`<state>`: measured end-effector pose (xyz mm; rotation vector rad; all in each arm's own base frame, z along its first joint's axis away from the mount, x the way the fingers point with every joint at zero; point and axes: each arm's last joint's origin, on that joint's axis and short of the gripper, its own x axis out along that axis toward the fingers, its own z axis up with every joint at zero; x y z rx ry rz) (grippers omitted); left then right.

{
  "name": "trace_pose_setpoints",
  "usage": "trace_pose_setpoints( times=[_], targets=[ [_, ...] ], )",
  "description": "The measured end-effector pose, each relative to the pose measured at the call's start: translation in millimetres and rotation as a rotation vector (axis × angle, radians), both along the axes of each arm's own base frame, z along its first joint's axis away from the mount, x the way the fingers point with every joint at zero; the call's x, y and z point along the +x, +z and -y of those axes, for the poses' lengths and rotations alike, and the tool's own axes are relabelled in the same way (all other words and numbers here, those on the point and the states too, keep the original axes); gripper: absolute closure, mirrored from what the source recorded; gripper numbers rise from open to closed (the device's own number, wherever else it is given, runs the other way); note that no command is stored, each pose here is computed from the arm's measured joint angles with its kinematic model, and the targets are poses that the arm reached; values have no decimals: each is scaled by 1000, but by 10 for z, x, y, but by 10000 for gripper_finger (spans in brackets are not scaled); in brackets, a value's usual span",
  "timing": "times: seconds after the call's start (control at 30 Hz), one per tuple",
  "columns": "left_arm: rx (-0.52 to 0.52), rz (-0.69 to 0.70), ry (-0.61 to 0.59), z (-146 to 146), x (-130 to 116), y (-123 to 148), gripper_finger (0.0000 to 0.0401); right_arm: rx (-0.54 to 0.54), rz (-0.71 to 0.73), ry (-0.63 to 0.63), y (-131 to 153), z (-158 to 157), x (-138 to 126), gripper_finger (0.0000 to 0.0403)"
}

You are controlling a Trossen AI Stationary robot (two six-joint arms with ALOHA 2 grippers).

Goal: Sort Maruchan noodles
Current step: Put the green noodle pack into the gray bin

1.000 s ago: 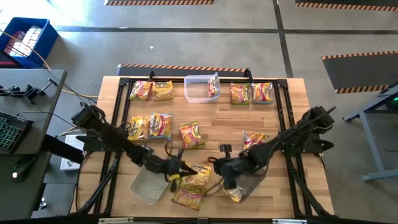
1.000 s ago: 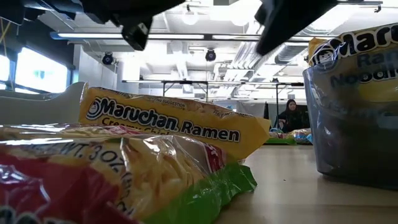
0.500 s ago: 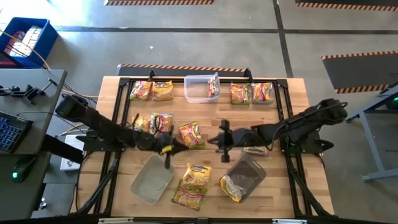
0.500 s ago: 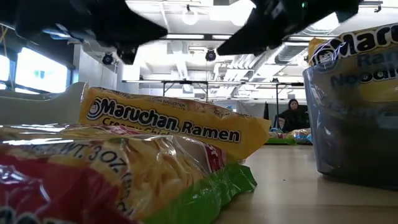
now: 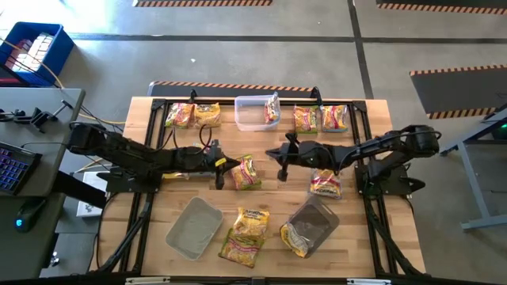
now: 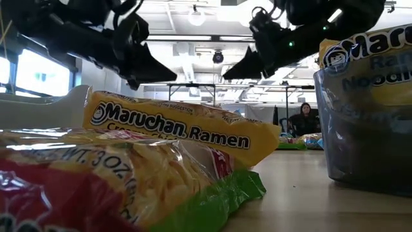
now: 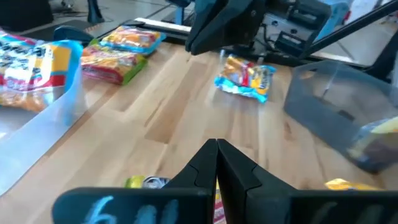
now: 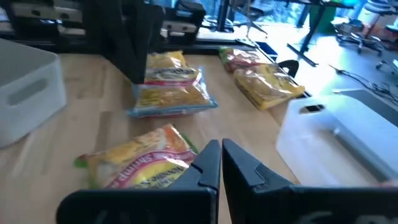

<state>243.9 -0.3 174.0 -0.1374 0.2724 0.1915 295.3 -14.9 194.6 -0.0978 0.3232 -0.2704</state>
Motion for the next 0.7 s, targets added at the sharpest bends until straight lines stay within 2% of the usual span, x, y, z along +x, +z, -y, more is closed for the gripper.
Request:
trace_pose_setpoints(
  times=[0.43, 0.7],
  targets=[
    [-11, -9, 40, -90, 3, -19, 398, -31, -12, -76, -4, 240, -23, 403],
    [9, -11, 40, -105, 3, -17, 398, 14, -6, -104, -12, 279, -31, 403]
  ],
)
